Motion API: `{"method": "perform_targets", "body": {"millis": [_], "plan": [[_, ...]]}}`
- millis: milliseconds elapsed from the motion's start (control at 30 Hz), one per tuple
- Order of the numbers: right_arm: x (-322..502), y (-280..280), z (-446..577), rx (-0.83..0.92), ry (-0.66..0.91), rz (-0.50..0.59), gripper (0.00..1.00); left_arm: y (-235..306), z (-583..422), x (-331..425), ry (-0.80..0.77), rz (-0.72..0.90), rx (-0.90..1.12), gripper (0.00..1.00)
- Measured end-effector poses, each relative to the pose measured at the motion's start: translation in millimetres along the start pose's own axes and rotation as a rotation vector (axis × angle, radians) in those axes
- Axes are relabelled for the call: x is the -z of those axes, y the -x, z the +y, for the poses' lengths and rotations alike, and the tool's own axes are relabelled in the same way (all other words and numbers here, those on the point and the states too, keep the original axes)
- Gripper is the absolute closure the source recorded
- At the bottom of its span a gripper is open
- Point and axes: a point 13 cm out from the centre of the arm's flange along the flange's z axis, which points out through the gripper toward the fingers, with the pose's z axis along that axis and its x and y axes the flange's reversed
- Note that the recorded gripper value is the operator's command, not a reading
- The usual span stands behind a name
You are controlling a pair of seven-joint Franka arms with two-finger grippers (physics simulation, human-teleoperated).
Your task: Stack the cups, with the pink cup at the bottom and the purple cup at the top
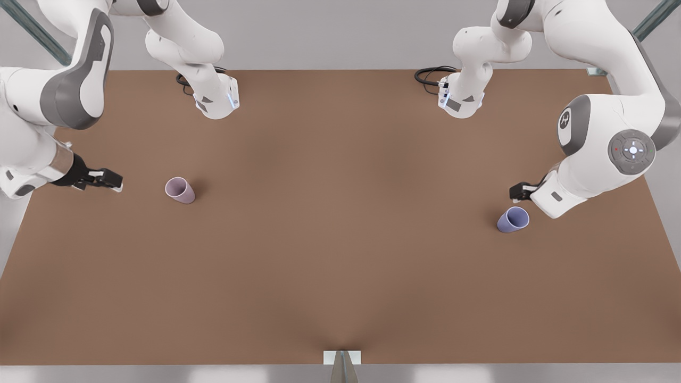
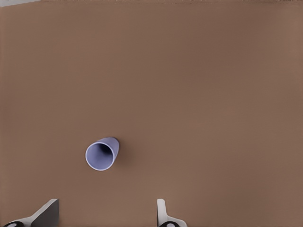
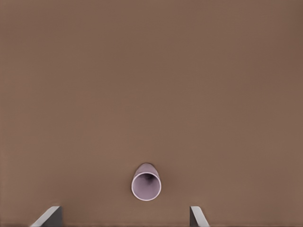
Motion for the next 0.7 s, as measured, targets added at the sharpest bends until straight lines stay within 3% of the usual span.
{"method": "perform_targets", "body": {"millis": [333, 700], "plan": [[-193.9, -44.7, -34.1, -0.001, 0.033, 0.185, 0.00, 5.7, 1.8, -13.1, 0.002, 0.009, 0.000, 0.00], [-312.4, -31.1, -29.3, 0.148, 0.026, 0.175, 0.00, 10.1, 4.4, -30.7, -0.001, 0.039, 0.004, 0.00]]}}
